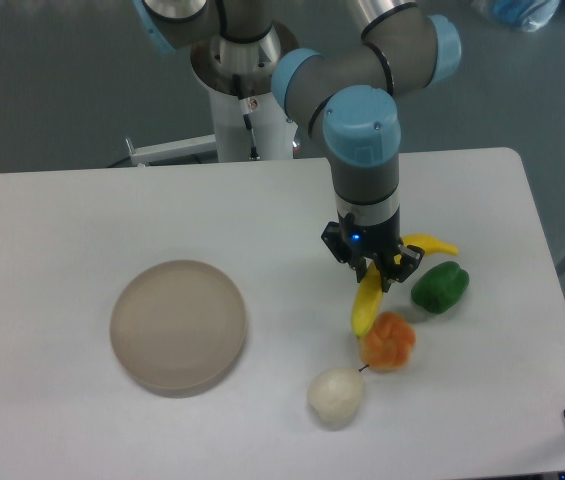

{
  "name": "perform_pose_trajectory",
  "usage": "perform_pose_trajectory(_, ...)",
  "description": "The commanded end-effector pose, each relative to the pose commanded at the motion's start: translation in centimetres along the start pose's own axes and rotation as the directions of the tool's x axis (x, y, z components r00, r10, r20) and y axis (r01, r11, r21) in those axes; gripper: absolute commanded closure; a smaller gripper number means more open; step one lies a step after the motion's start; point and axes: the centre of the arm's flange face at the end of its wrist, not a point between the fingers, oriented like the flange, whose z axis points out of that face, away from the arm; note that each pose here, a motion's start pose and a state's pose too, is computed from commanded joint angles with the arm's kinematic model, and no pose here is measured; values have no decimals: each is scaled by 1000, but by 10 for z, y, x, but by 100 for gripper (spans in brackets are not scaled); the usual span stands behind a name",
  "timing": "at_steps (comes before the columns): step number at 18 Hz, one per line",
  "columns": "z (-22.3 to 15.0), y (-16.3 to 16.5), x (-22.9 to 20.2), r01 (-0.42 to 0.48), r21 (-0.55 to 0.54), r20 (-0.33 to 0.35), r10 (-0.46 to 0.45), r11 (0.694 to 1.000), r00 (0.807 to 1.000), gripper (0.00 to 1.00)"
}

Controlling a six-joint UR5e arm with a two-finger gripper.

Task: Pick up the banana from the plate
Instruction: 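Lift the banana off the plate and carry it toward the green pepper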

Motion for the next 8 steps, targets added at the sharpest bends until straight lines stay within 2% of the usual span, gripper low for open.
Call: perform_pose_trajectory(8, -1, -1, -1, -1, 2, 0, 1, 1000, 1000, 76)
